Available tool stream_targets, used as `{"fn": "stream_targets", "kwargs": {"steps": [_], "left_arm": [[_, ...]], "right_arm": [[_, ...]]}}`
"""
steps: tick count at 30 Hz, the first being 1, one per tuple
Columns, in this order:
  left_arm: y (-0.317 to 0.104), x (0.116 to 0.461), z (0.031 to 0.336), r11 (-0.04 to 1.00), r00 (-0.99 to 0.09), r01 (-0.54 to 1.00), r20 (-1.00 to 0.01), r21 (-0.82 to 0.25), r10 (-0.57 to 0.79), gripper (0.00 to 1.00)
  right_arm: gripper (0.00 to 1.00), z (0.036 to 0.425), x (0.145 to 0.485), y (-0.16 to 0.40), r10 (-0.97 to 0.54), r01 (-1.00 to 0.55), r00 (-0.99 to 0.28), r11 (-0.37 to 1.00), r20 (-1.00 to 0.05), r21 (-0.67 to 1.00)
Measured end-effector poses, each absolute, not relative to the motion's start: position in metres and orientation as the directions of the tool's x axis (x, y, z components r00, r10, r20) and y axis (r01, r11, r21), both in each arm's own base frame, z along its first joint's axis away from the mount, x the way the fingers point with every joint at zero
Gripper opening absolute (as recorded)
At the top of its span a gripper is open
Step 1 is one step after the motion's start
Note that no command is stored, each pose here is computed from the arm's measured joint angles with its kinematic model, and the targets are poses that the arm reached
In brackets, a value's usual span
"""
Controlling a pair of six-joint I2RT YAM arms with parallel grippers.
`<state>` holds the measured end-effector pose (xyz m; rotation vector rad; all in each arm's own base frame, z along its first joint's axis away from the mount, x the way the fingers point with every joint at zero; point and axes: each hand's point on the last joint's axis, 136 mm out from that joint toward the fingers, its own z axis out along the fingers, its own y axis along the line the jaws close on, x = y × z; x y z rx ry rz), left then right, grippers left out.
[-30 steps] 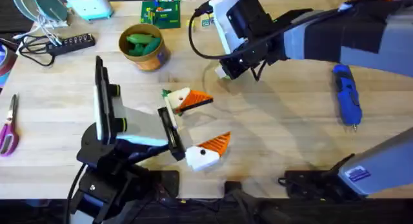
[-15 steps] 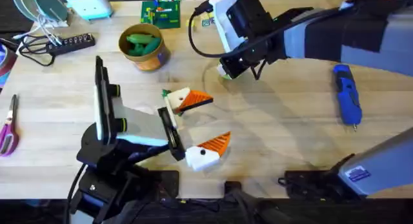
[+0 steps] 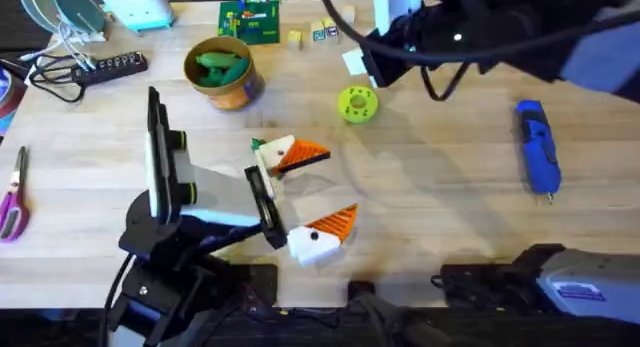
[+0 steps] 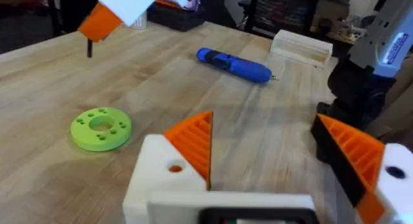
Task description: Pick up the gripper from the table and insert it into the empty holder that is missing its gripper. Then pick up a screw, insert it into the mounting hole, and use the screwdriver to tighten it. Finally, clean up the table by picking up the vegetable and placing it into the bucket.
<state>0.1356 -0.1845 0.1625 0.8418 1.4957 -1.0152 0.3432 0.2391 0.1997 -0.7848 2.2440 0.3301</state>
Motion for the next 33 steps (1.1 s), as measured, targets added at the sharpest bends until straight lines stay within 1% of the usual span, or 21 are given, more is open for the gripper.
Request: {"fn": "stream_targets", "kwargs": {"steps": [5, 7, 13, 19, 21, 25, 33], "left_arm": [[-0.184, 0.136, 0.163, 0.383, -0.16, 0.911, -0.987, -0.154, -0.017, 0.993], [-0.184, 0.136, 0.163, 0.383, -0.16, 0.911, -0.987, -0.154, -0.017, 0.992], [-0.184, 0.136, 0.163, 0.383, -0.16, 0.911, -0.987, -0.154, -0.017, 0.993], [-0.184, 0.136, 0.163, 0.383, -0.16, 0.911, -0.987, -0.154, -0.017, 0.993], [-0.184, 0.136, 0.163, 0.383, -0.16, 0.911, -0.987, -0.154, -0.017, 0.993], [-0.184, 0.136, 0.163, 0.383, -0.16, 0.911, -0.987, -0.154, -0.017, 0.993], [-0.184, 0.136, 0.163, 0.383, -0.16, 0.911, -0.987, -0.154, -0.017, 0.993]], "right_arm": [[0.007, 0.217, 0.305, 0.254, -0.496, -0.679, -0.564, 0.733, -0.66, 0.029], [0.007, 0.229, 0.29, 0.268, -0.526, -0.715, -0.544, 0.699, -0.654, 0.033], [0.007, 0.268, 0.254, 0.311, -0.556, -0.808, -0.441, 0.587, -0.704, 0.042], [0.007, 0.265, 0.208, 0.336, -0.607, -0.869, -0.413, 0.485, -0.679, 0.096], [0.007, 0.263, 0.197, 0.34, -0.621, -0.879, -0.409, 0.464, -0.669, 0.106], [0.007, 0.262, 0.187, 0.344, -0.631, -0.889, -0.401, 0.443, -0.665, 0.116], [0.007, 0.248, 0.188, 0.349, -0.647, -0.884, -0.422, 0.45, -0.635, 0.129]]}}
